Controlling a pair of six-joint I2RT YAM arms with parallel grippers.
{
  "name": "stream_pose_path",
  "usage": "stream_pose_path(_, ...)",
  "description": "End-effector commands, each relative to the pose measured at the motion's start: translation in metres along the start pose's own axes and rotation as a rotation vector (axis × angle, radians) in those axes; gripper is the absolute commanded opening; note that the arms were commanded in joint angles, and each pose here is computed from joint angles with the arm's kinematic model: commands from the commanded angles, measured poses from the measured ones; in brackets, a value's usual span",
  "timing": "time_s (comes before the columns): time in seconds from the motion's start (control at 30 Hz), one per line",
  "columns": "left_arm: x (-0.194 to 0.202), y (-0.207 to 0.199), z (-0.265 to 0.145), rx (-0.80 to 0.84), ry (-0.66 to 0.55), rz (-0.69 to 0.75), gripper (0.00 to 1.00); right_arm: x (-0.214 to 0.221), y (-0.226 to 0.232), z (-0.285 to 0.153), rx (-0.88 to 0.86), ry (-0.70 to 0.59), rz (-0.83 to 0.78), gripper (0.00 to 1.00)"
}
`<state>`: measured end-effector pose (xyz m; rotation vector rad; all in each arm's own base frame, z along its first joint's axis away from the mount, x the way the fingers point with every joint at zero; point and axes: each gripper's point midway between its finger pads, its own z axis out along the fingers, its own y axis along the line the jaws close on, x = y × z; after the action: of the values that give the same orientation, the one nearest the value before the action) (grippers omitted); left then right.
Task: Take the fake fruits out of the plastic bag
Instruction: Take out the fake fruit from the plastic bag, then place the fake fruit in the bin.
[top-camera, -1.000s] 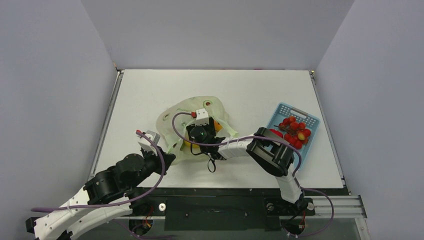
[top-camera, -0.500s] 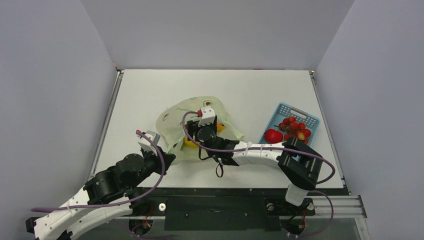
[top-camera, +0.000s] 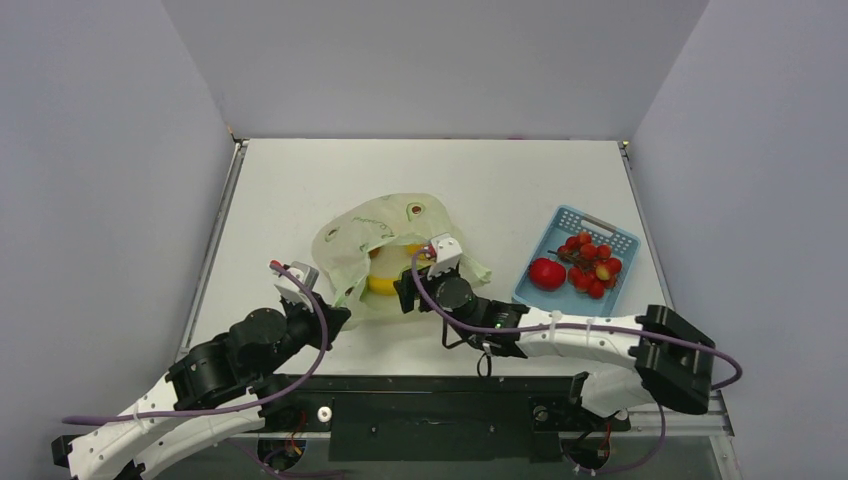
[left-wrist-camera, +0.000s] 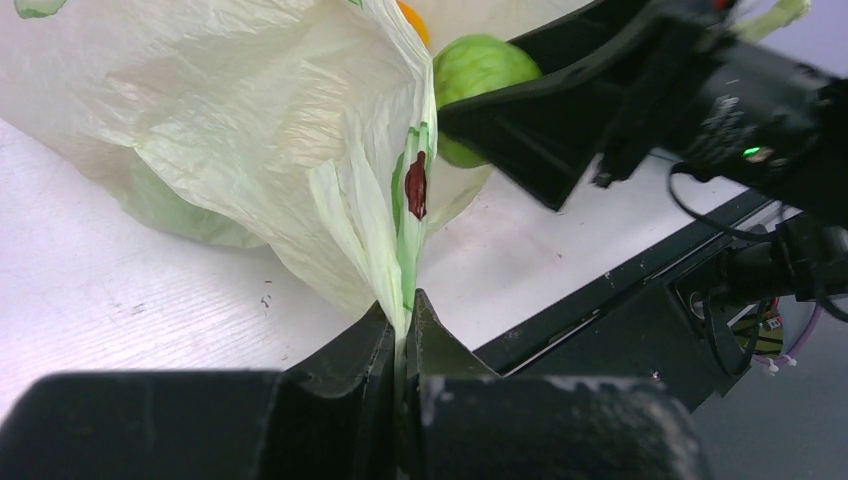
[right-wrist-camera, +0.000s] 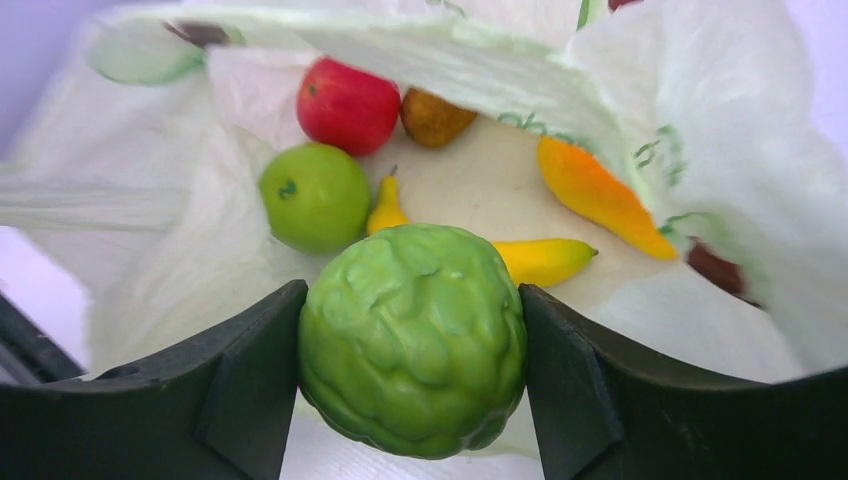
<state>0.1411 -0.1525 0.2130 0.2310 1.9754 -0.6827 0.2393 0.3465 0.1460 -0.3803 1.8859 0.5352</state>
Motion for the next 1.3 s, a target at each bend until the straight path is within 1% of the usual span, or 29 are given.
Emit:
stream_pose_path(0.0, -0.012, -0.010, 0.000, 0.040, -0.041, -0.006, 0.00, -0.052, 0.006, -0.035, -0.090, -0.128, 0.043, 0.00)
stream_pose_path(0.03, -0.012, -0.011, 0.001, 0.042, -0.040, -0.005, 0.00, -0.067, 0.001, -0.044, -0.079, -0.167, 0.061, 0.00)
stream_pose_path(0.07, -0.012, -0.011, 0.001, 0.040, -0.038, -0.004, 0.00, -0.069, -0.004, -0.048, -0.062, -0.167, 0.050, 0.00)
stream_pose_path(0.1, -0.011, -0.011, 0.001, 0.039, -0.035, -0.003, 0.00, -0.084, -0.011, -0.058, -0.038, -0.206, 0.066, 0.00)
stream_pose_path(0.13, -0.011, -0.010, 0.002, 0.038, -0.034, -0.002, 0.00, -0.086, -0.018, -0.062, -0.012, -0.206, 0.051, 0.00)
stream_pose_path(0.17, -0.011, -0.010, 0.002, 0.036, -0.033, -0.001, 0.00, -0.098, -0.027, -0.071, 0.019, -0.236, 0.062, 0.00)
stream_pose_path(0.2, -0.011, -0.010, 0.002, 0.035, -0.034, -0.002, 0.00, -0.101, -0.035, -0.074, 0.046, -0.236, 0.048, 0.00)
stream_pose_path(0.3, -0.011, -0.010, 0.002, 0.032, -0.033, -0.001, 0.00, -0.122, -0.062, -0.095, 0.130, -0.293, 0.064, 0.00)
stream_pose_path(0.4, -0.010, -0.009, 0.003, 0.028, -0.033, 0.000, 0.00, -0.126, -0.093, -0.107, 0.210, -0.316, 0.083, 0.00)
stream_pose_path(0.53, -0.010, -0.009, 0.003, 0.026, -0.030, 0.000, 0.00, -0.132, -0.133, -0.128, 0.316, -0.373, 0.173, 0.00)
stream_pose_path(0.57, -0.010, -0.009, 0.003, 0.024, -0.027, 0.001, 0.00, -0.134, -0.149, -0.137, 0.374, -0.397, 0.210, 0.00)
stream_pose_path(0.67, -0.009, -0.009, 0.004, 0.025, -0.025, 0.003, 0.00, -0.129, -0.178, -0.153, 0.505, -0.412, 0.254, 0.00)
stream_pose_path(0.77, -0.009, -0.009, 0.004, 0.022, -0.021, 0.003, 0.00, -0.120, -0.218, -0.169, 0.685, -0.414, 0.312, 0.00)
stream_pose_path(0.8, -0.008, -0.009, 0.004, 0.021, -0.020, 0.003, 0.00, -0.116, -0.223, -0.168, 0.703, -0.398, 0.322, 0.00)
stream_pose_path(0.83, -0.008, -0.009, 0.004, 0.021, -0.019, 0.004, 0.00, -0.109, -0.239, -0.172, 0.763, -0.383, 0.353, 0.00)
stream_pose_path(0.87, -0.008, -0.009, 0.004, 0.021, -0.019, 0.004, 0.00, -0.104, -0.242, -0.169, 0.757, -0.360, 0.368, 0.00)
stream_pose_path(0.97, -0.008, -0.008, 0.005, 0.018, -0.020, 0.004, 0.00, -0.074, -0.275, -0.175, 0.871, -0.310, 0.474, 0.00)
stream_pose_path(1.0, -0.008, -0.008, 0.004, 0.018, -0.021, 0.003, 0.00, -0.065, -0.279, -0.174, 0.878, -0.288, 0.499, 0.00)
stream_pose_path(1.03, -0.008, -0.008, 0.005, 0.018, -0.021, 0.002, 0.00, -0.051, -0.292, -0.180, 0.936, -0.270, 0.539, 0.00)
stream_pose_path(1.07, -0.008, -0.008, 0.005, 0.018, -0.019, 0.003, 0.00, -0.041, -0.295, -0.181, 0.943, -0.248, 0.575, 0.00)
stream_pose_path(1.2, -0.008, -0.008, 0.005, 0.017, -0.020, 0.003, 0.00, 0.005, -0.317, -0.192, 1.057, -0.185, 0.684, 0.00)
stream_pose_path(1.27, -0.008, -0.008, 0.005, 0.016, -0.018, 0.004, 0.00, 0.021, -0.318, -0.191, 1.066, -0.157, 0.721, 0.00)
